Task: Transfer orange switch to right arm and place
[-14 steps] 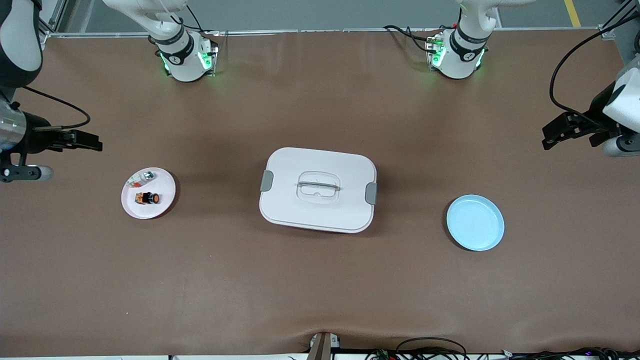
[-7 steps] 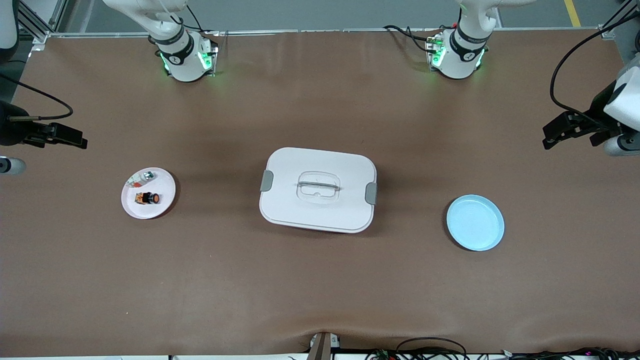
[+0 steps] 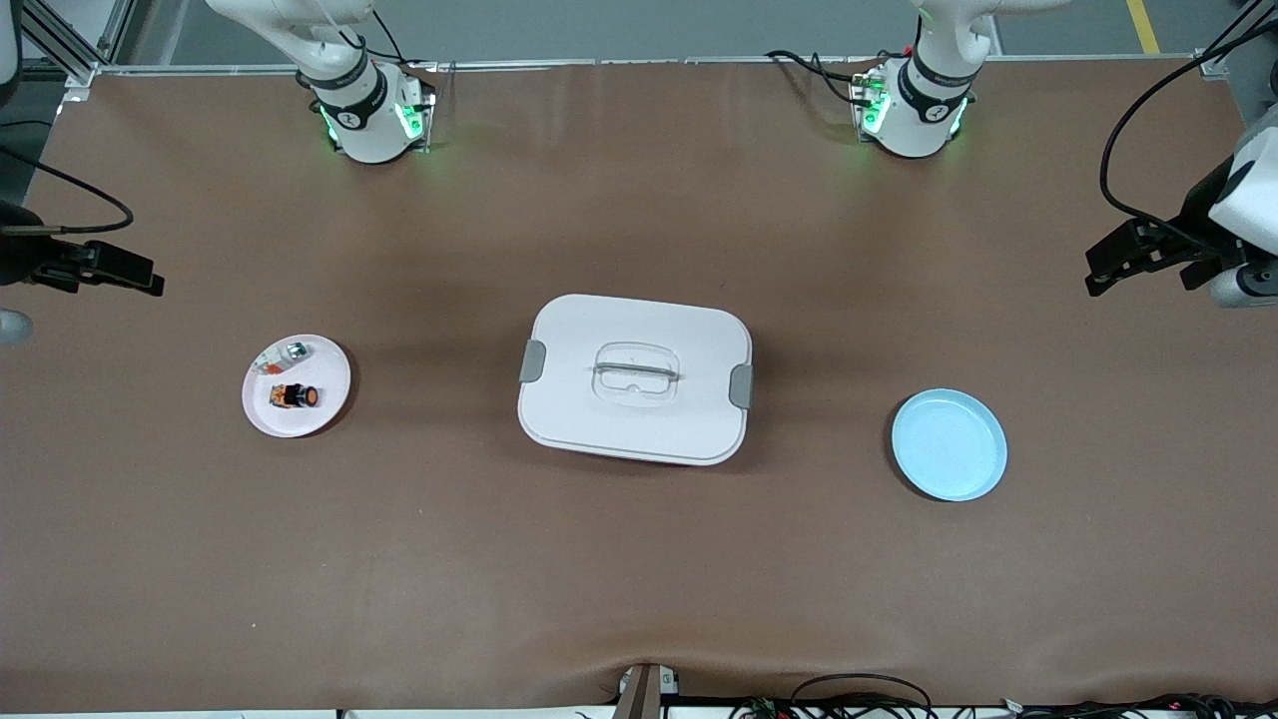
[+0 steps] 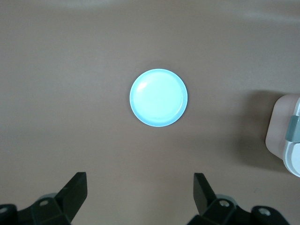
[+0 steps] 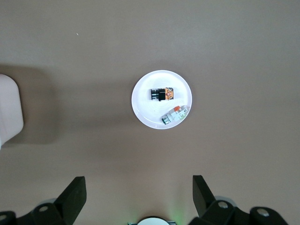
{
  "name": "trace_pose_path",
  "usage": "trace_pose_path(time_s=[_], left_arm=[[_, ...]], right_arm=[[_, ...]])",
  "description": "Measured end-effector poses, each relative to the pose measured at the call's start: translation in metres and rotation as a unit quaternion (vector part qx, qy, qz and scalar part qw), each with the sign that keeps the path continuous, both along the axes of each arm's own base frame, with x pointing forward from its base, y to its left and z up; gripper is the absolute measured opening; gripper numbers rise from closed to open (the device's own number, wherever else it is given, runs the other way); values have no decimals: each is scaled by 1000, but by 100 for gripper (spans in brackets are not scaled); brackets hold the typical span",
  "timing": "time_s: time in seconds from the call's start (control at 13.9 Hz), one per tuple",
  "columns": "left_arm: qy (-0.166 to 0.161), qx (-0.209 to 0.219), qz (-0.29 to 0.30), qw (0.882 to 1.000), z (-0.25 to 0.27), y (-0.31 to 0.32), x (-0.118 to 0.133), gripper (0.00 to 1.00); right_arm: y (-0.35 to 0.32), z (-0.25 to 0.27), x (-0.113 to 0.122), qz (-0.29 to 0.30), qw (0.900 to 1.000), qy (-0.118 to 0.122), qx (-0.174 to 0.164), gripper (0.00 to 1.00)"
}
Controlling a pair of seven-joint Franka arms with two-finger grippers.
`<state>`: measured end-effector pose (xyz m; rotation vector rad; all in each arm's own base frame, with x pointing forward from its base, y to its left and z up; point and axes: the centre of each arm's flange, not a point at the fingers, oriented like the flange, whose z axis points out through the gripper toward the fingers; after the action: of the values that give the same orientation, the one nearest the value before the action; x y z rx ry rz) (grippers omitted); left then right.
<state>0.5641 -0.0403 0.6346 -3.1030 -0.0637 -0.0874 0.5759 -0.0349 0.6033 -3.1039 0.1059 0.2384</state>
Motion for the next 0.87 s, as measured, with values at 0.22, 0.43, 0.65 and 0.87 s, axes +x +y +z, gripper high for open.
trace_pose_path(time_s=[0.22,0.43,0.65,0.87], left_arm=[[-4,0,-1,1000,6,-1,-6,100],[-2,-10,-2,1000,6,-4,-13,100],[4,-22,-1,1000,3,-6,-22,100],[6,-22,-1,1000,1,-6,-23,100]], right_arm=[[-4,1,-1,-4,1000,-1,2,100],[-4,4,-2,-5,1000,-3,3,100],[-4,16,-8,-5,1000,-14,2,100],[-1,29,-16,-3,1000,-22,2,100]])
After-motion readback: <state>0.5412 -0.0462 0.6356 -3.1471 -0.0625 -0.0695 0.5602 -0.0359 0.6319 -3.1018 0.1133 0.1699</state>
